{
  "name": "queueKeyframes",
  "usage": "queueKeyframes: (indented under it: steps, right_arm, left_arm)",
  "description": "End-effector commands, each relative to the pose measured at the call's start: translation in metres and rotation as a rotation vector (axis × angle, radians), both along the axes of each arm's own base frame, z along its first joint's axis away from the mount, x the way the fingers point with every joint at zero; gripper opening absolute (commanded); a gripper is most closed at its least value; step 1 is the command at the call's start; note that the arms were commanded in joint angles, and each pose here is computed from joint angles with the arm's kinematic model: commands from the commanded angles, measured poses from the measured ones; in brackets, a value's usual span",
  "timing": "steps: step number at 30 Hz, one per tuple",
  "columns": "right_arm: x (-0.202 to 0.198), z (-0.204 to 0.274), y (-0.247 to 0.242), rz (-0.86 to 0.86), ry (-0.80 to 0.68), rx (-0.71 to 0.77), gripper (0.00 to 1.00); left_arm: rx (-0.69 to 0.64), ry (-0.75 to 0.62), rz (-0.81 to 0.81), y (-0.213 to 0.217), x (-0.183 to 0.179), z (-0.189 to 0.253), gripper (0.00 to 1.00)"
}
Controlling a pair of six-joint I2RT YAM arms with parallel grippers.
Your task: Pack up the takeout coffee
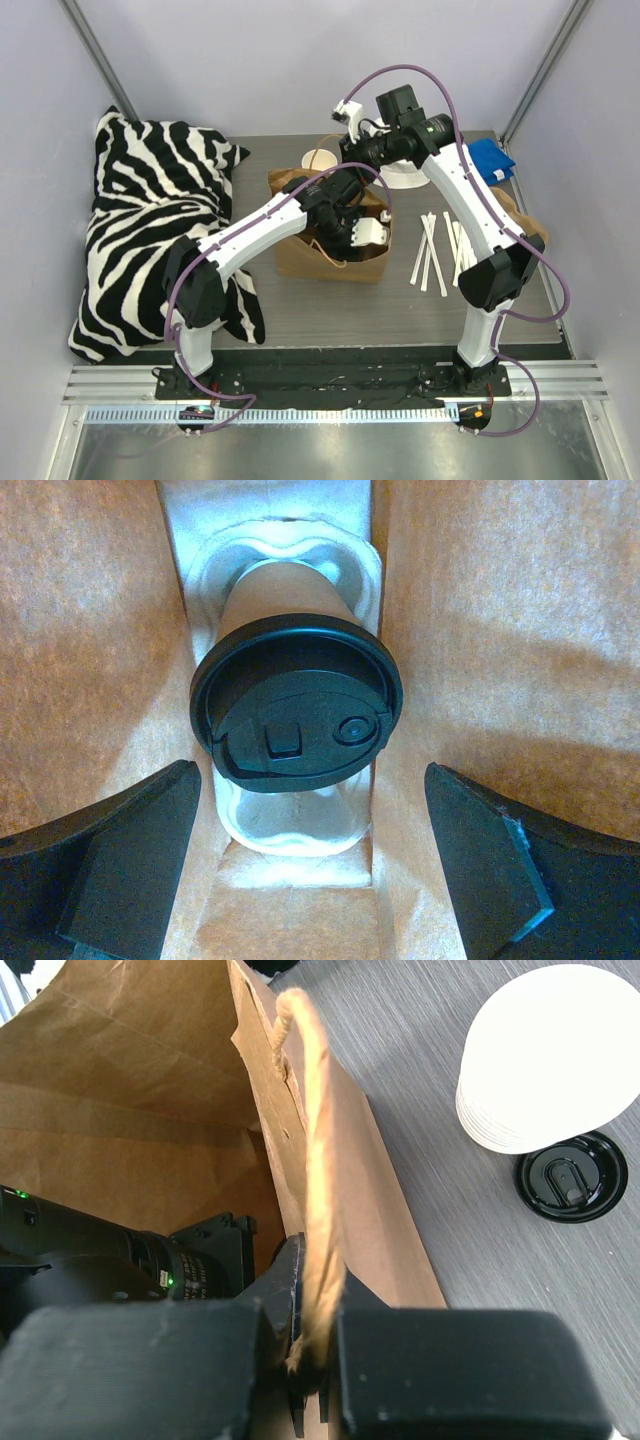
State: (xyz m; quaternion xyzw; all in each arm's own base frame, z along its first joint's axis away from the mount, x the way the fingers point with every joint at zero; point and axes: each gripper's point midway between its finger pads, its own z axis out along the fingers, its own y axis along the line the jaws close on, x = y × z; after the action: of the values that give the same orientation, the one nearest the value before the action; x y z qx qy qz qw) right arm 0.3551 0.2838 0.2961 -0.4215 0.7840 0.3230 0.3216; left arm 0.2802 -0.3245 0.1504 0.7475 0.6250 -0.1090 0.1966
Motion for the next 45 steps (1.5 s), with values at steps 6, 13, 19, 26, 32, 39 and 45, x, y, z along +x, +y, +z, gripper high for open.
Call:
queueKeyframes:
  steps: [6, 13, 19, 26, 32, 39, 45]
  right_arm:
    - [-0.001, 0.018, -0.001, 0.037, -0.116, -0.018, 0.01]
    - [0.007, 0.023, -0.004, 0.024, -0.171, -0.029, 0.01]
    - [0.011, 0.033, -0.006, 0.025, -0.230, -0.028, 0.01]
    - [0.012, 0.037, -0.010, 0.035, -0.282, -0.048, 0.01]
    - [0.011, 0.033, -0.013, 0.047, -0.303, -0.066, 0.01]
    - [0.004, 0.033, -0.012, 0.065, -0.292, -0.049, 0.01]
    - [0.003, 0.032, -0.013, 0.065, -0.292, -0.053, 0.01]
  left_arm:
    - [-0.138, -0.104, -0.067, -0.012, -0.001, 0.065, 1.00]
    - [-0.125, -0.096, -0.110, -0.010, -0.013, 0.073, 1.00]
    - [-0.077, -0.071, -0.139, -0.005, -0.021, 0.059, 1.00]
    - [-0.060, -0.048, -0.146, -0.002, -0.026, 0.055, 1.00]
    - [-0.109, -0.098, -0.124, -0.007, -0.020, 0.069, 1.00]
    - [-0.152, -0.119, -0.114, -0.012, -0.018, 0.085, 1.00]
    - [-0.193, -0.144, -0.115, -0.015, -0.018, 0.105, 1.00]
